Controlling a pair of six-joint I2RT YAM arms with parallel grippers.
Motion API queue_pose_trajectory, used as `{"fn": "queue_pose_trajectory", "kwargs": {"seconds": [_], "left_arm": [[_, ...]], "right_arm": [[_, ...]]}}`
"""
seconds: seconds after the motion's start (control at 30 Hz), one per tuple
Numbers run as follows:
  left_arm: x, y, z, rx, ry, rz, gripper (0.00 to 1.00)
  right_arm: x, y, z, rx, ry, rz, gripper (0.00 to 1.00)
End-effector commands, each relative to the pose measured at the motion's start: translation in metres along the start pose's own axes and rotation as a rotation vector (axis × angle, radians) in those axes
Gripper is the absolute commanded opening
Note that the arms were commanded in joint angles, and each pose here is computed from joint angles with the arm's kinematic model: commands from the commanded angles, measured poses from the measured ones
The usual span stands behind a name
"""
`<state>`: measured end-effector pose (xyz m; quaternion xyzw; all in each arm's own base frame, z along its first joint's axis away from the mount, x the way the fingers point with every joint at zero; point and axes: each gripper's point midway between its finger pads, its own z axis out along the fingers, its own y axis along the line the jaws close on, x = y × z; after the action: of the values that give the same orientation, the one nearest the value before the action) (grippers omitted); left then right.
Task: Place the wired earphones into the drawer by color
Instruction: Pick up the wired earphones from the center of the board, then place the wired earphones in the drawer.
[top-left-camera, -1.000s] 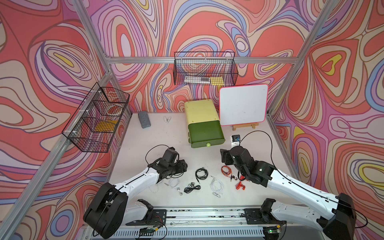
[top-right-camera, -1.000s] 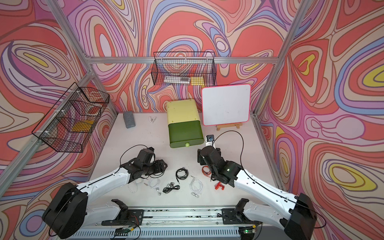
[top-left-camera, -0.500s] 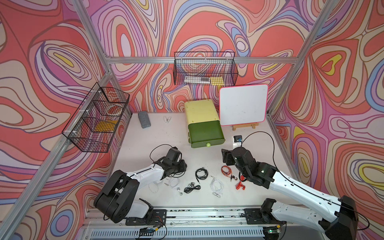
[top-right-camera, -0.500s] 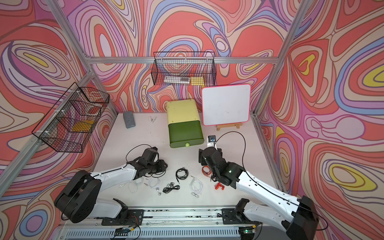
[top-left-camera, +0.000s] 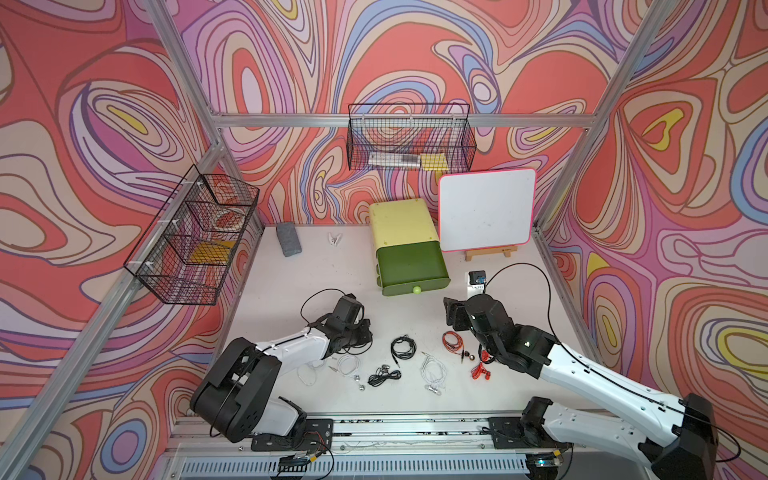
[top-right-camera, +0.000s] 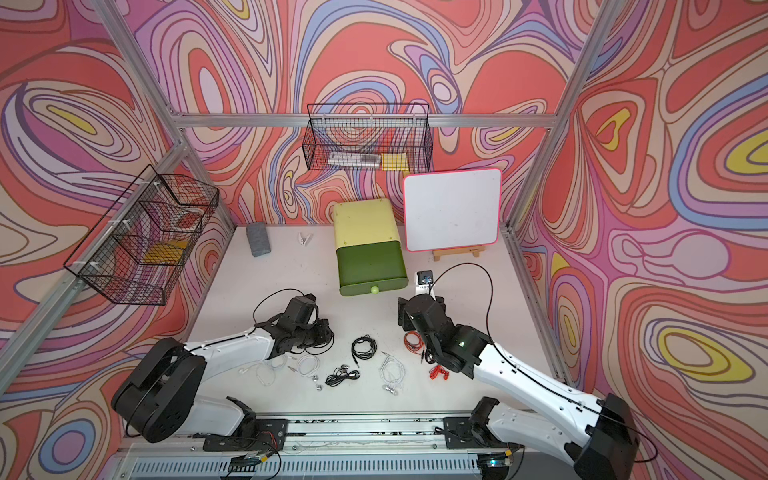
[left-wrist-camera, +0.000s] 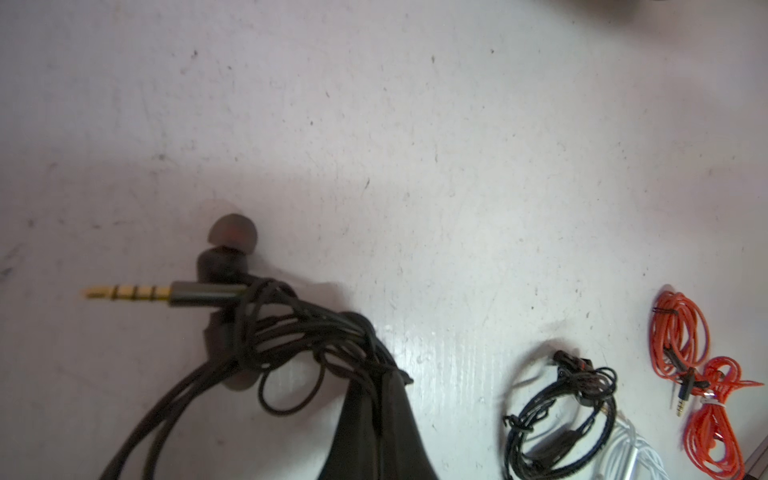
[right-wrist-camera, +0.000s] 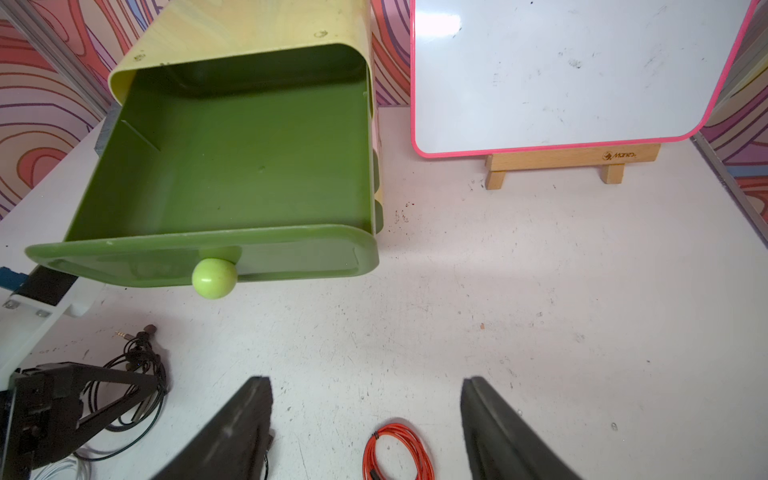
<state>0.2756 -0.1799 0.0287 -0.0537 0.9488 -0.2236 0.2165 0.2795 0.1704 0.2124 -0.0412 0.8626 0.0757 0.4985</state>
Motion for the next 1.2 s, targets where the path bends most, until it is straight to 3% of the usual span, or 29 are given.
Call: {"fn": "queue_pose_trajectory", "kwargs": {"seconds": [0.0,0.27,0.57,1.0,1.17], "left_arm": [[-0.002,-0.001,-0.007,-0.001,-0.025,0.025,0.0],[-0.011,-0.004,-0.033,-0.001,-0.088,0.043,0.0],[-0.037,-0.021,-0.096,0.007,-0.216,0.099,0.0],[-0.084,-0.084,-0.207,0.166,-0.431,0.25,0.0],[-0.099,-0.108,-0.232,0.227,-0.477,0.287,0.0]], "right_arm": [[-0.001,-0.001,-0.001,0.009,-0.007,-0.001,0.73],[-0.002,0.0,-0.002,0.002,-0.01,0.002,0.73],[-0.007,-0.001,-0.006,-0.002,-0.024,0.009,0.73],[-0.014,-0.003,-0.015,-0.018,-0.06,0.024,0.73],[-0.016,-0.004,-0.017,-0.023,-0.069,0.03,0.73]]}}
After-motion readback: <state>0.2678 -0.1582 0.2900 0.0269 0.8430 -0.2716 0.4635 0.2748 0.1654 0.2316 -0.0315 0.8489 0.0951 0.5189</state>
